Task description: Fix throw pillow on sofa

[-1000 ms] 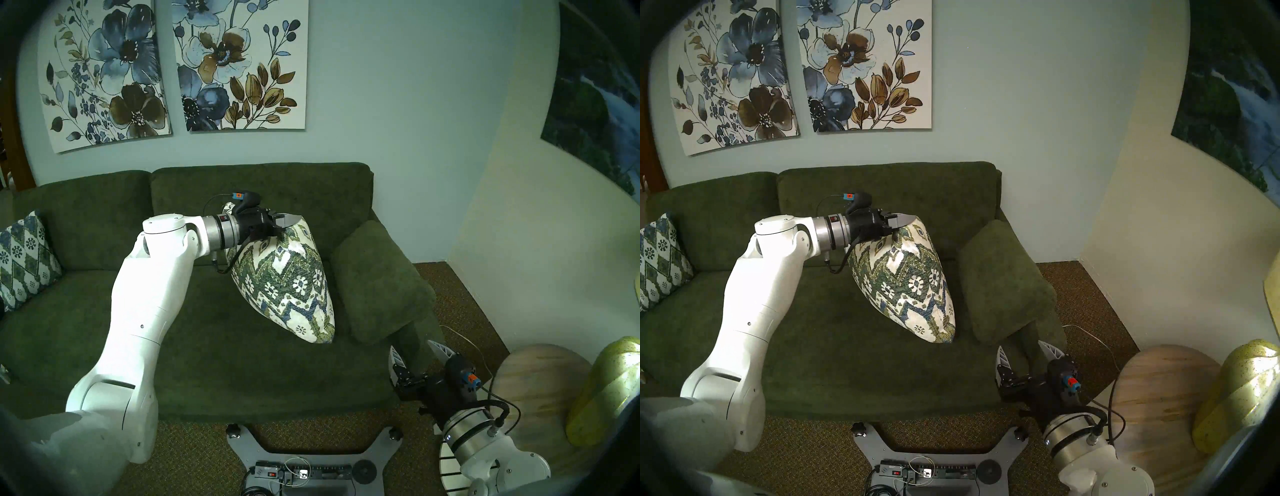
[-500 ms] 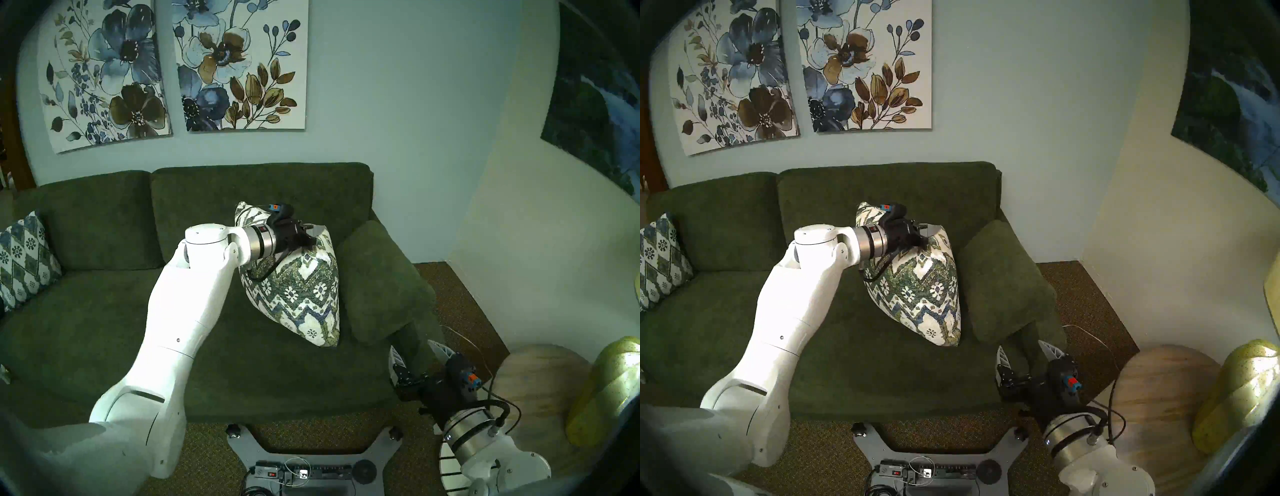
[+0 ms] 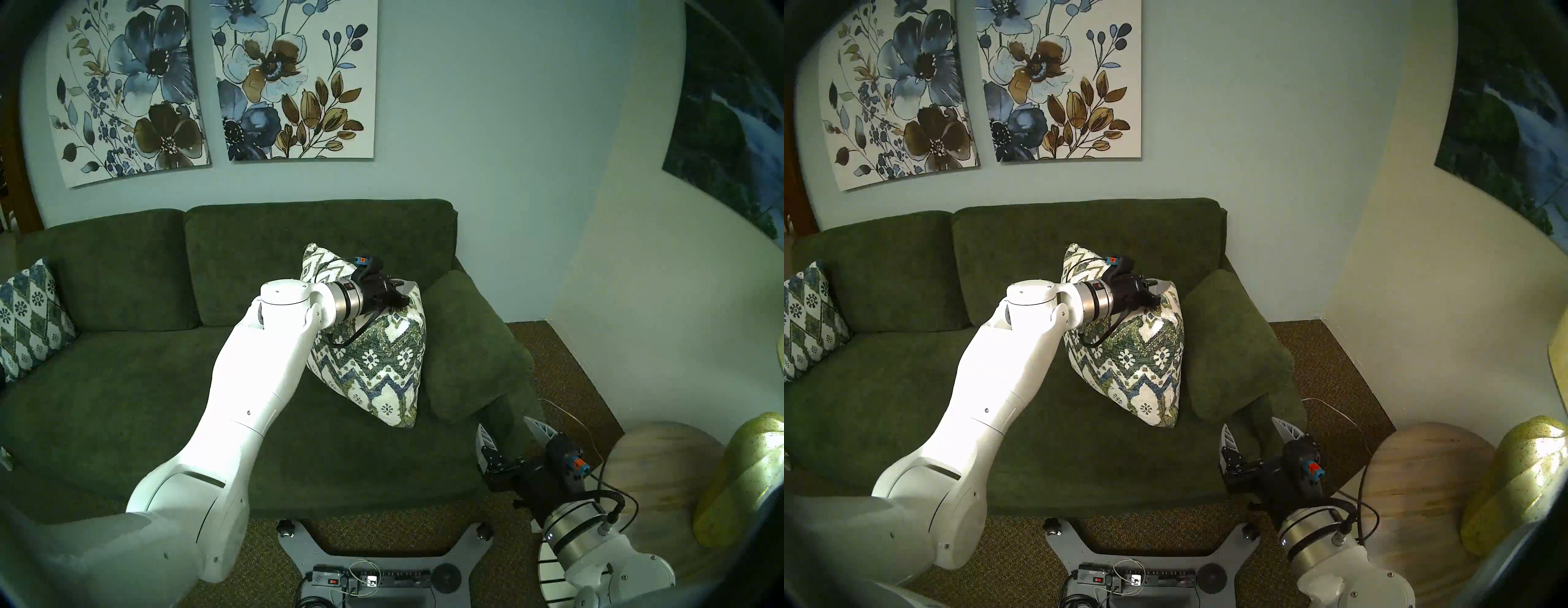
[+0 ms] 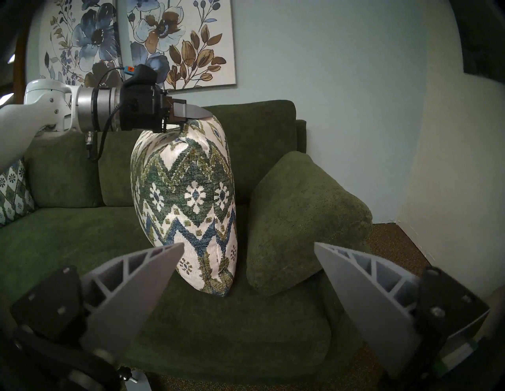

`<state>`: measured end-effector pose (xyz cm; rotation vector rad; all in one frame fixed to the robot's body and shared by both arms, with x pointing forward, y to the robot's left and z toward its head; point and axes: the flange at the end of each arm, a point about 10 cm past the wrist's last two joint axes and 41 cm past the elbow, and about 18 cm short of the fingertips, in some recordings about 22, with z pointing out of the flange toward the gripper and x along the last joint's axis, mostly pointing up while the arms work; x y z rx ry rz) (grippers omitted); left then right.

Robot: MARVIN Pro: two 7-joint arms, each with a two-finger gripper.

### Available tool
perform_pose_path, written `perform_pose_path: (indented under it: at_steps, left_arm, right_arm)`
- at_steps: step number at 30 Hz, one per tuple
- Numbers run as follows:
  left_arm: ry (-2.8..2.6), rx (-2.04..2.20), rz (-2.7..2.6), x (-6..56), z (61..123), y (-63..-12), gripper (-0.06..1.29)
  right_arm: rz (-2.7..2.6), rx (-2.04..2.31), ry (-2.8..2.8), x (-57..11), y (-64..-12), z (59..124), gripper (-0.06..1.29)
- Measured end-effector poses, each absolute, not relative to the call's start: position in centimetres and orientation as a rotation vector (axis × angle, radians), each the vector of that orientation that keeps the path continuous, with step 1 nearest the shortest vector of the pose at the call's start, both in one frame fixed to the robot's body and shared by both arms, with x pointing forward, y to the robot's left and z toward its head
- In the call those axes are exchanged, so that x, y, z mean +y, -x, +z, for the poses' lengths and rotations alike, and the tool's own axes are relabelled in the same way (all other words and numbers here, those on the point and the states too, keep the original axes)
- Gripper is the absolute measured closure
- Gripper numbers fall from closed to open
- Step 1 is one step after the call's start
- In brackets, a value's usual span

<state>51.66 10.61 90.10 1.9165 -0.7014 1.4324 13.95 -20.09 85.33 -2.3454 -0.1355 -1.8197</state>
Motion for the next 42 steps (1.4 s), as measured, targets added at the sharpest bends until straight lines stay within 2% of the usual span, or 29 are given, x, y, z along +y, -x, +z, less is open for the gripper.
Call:
perform_pose_path:
  at_steps: [4, 6, 7, 8, 11, 32, 37, 42]
  left_arm:
    - [-1.896, -0.720, 1.447, 9.1, 91.0, -51.3, 1.22]
    - [-1.892, -0.721, 1.447, 8.6, 91.3, -51.2, 0.96]
    - [-1.892, -0.720, 1.446, 8.5, 91.4, -51.2, 0.75]
    - [-1.891, -0.717, 1.445, 8.4, 91.6, -51.1, 0.49]
    - [-1.890, -0.709, 1.444, 8.2, 91.9, -51.1, 0.01]
    - [-1.890, -0.647, 1.436, 9.7, 91.9, -51.5, 0.00]
    - [-1.883, -0.639, 1.447, 11.5, 91.9, -51.4, 0.00]
    - [-1.886, -0.628, 1.497, 15.8, 91.9, -50.9, 0.00]
  right_arm:
    - [-1.819, -0.135, 2.345, -20.1, -13.9, 85.3, -0.01]
    - [-1.819, -0.135, 2.346, -20.1, -13.9, 85.3, -0.01]
    - [-1.819, -0.135, 2.346, -20.1, -13.9, 85.3, -0.01]
    - [-1.819, -0.136, 2.346, -20.1, -13.9, 85.3, -0.01]
    - [-1.819, -0.136, 2.346, -20.1, -13.9, 85.3, -0.01]
    - [-1.818, -0.136, 2.347, -20.1, -13.9, 85.3, -0.01]
    - [-1.818, -0.136, 2.347, -20.1, -13.9, 85.3, -0.01]
    - [-1.817, -0.136, 2.348, -20.1, -13.9, 85.3, -0.01]
